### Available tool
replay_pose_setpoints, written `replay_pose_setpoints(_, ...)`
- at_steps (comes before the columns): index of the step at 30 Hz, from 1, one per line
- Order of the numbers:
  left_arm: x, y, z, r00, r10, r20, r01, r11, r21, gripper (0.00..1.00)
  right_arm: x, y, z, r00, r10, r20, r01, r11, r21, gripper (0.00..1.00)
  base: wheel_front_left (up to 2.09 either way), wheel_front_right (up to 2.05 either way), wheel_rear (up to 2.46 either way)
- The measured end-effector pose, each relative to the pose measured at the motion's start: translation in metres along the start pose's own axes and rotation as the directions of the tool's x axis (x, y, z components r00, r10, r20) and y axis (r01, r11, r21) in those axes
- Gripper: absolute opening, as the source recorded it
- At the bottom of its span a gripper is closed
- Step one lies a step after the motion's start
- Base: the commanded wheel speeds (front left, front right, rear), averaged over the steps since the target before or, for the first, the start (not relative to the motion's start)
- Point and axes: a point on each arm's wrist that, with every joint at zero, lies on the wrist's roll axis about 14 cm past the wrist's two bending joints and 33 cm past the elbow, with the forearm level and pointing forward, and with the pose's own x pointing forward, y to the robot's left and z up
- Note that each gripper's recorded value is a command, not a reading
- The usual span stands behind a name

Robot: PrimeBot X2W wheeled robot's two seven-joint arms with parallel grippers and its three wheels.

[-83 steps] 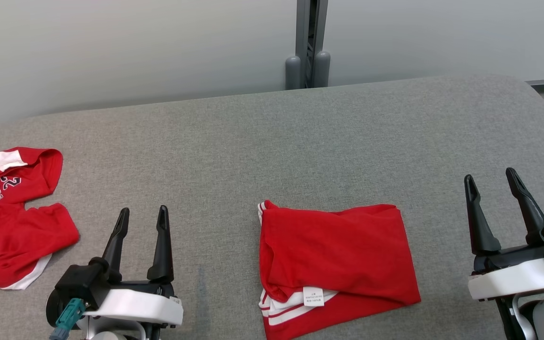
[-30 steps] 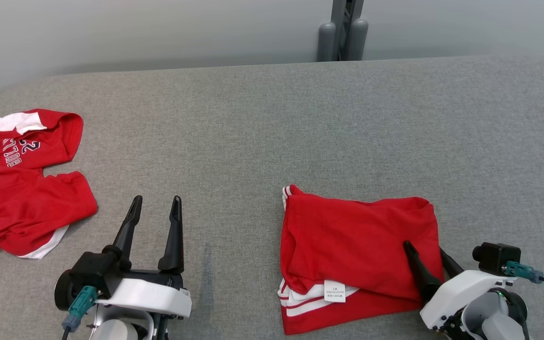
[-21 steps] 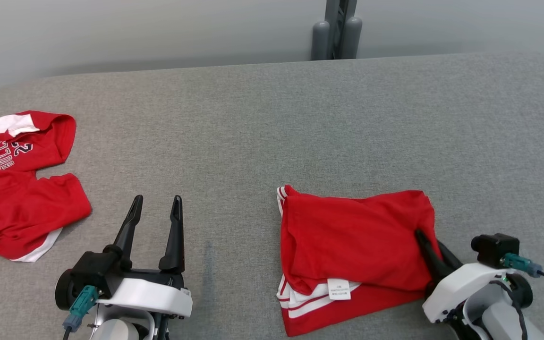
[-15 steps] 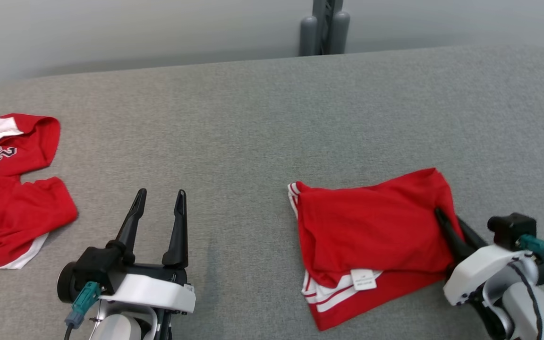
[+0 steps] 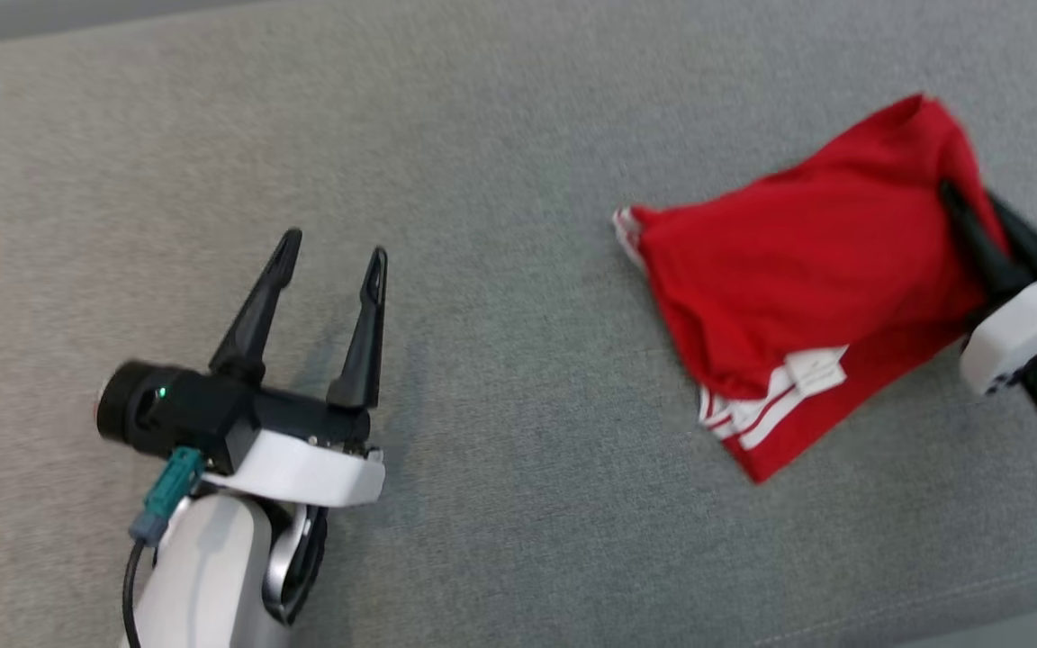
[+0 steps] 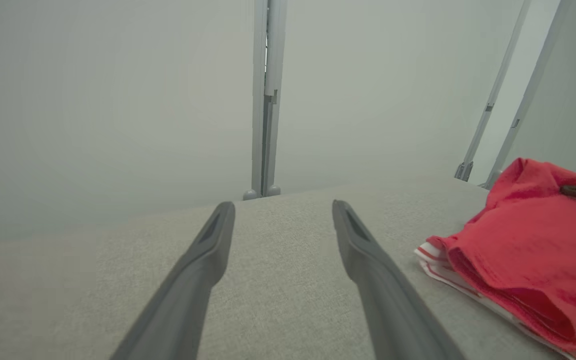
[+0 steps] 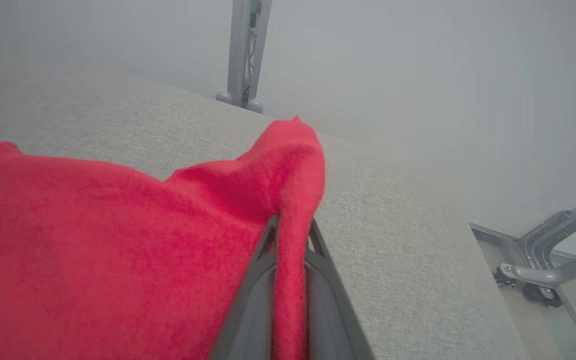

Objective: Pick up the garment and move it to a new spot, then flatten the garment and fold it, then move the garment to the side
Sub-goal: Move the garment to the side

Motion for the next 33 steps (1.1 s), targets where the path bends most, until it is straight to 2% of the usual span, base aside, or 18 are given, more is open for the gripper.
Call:
replay_pose_setpoints(6, 0.033, -0.021, -0.031, 0.990, -0.137, -0.022, 0.138, 0.990, 0.015, 1.00, 0.009, -0.059, -0.018, 0.992, -0.111, -0.063, 0.107, 0.992, -0.071, 0.00, 0.00, 0.00, 0.00)
replay_pose_setpoints(14, 0.064, -0.053, -0.054, 0.965, -0.263, -0.011, 0.263, 0.964, -0.033, 1.00, 0.004, -0.134, -0.044, 0.946, -0.284, -0.157, 0.260, 0.953, -0.156, 0.00, 0.00, 0.00, 0.00)
replay_pose_setpoints(18, 0.068, -0.061, -0.060, 0.957, -0.289, -0.012, 0.288, 0.956, -0.049, 1.00, 0.006, -0.144, -0.052, 0.934, -0.304, -0.188, 0.266, 0.942, -0.204, 0.00, 0.00, 0.00, 0.00)
replay_pose_setpoints(21, 0.072, -0.062, -0.063, 0.955, -0.298, -0.005, 0.297, 0.953, -0.059, 1.00, 0.008, -0.163, -0.053, 0.917, -0.349, -0.195, 0.298, 0.922, -0.247, 0.00, 0.00, 0.00, 0.00)
replay_pose_setpoints(32, 0.070, -0.051, -0.067, 0.962, -0.274, -0.013, 0.273, 0.960, -0.058, 1.00, 0.013, -0.181, -0.059, 0.890, -0.409, -0.201, 0.351, 0.896, -0.271, 0.00, 0.00, 0.00, 0.00)
replay_pose_setpoints(33, 0.070, -0.051, -0.066, 0.962, -0.273, -0.013, 0.272, 0.961, -0.057, 1.00, 0.013, -0.184, -0.059, 0.886, -0.419, -0.197, 0.363, 0.893, -0.266, 0.28, 0.00, 0.00, 0.00)
